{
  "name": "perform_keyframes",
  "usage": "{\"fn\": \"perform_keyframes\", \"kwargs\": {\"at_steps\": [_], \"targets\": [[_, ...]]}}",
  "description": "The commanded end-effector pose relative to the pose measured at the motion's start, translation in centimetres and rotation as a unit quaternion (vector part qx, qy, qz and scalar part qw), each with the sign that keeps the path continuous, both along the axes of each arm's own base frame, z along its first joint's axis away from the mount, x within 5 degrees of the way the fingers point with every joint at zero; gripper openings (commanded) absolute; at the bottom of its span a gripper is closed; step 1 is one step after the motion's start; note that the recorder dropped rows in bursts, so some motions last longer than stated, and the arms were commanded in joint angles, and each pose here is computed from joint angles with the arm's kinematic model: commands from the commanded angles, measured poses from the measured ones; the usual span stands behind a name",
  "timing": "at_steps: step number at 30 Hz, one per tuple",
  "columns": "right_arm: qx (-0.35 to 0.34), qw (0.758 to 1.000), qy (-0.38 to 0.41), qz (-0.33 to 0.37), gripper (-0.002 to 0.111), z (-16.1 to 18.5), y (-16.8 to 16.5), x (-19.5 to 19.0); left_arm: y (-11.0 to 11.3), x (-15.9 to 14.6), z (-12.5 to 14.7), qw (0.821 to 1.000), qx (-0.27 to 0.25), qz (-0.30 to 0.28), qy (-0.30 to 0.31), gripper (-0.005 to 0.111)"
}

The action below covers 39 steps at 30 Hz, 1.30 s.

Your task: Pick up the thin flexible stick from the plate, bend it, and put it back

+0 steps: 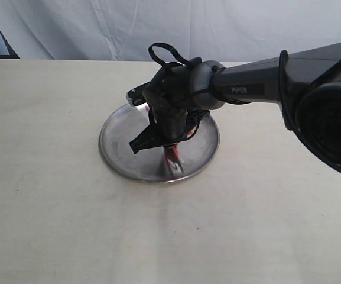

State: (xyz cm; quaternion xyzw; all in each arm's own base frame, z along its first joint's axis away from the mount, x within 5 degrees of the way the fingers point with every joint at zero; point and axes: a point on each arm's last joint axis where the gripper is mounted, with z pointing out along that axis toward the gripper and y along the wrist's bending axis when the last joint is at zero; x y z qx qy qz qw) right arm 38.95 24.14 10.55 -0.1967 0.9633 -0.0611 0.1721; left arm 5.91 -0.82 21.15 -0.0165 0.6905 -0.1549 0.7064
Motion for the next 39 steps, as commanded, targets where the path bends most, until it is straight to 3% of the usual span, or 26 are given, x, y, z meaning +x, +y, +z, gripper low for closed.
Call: {"fn": "perform_keyframes", "kwargs": {"at_steps": [1,13,24,26,31,33,35,39], "targets": [[-0.015,1.000,0.014,-0.004,-0.001,-0.1,-0.6,-0.2,0.0,0.0,-0.1,1.000,0.001,-0.004,0.000,0.000],[0.033,0.999,-0.041,-0.007,-0.001,6.3,-0.5,-0.6,0.0,0.0,-0.1,1.000,0.001,-0.004,0.000,0.000],[-0.020,1.000,0.013,0.010,0.000,3.0,-0.8,-0.7,0.0,0.0,-0.1,1.000,0.001,-0.004,0.000,0.000],[-0.024,0.999,0.022,0.008,0.006,2.5,-0.9,-0.8,0.0,0.0,-0.1,1.000,0.001,-0.004,0.000,0.000],[-0.014,0.999,0.038,-0.002,0.043,1.7,-0.7,-1.0,0.0,0.0,-0.1,1.000,0.001,-0.004,0.000,0.000],[-0.013,0.999,0.043,-0.003,0.048,1.4,-0.6,-1.0,0.0,0.0,-0.1,1.000,0.001,-0.004,0.000,0.000],[-0.016,0.999,0.046,-0.003,0.044,1.0,-0.7,-1.0,0.0,0.0,-0.1,1.000,0.001,-0.004,0.000,0.000],[-0.027,0.998,0.061,-0.005,0.024,-0.1,-0.8,-1.1,0.0,0.0,-0.1,1.000,0.001,-0.004,0.000,0.000]]}}
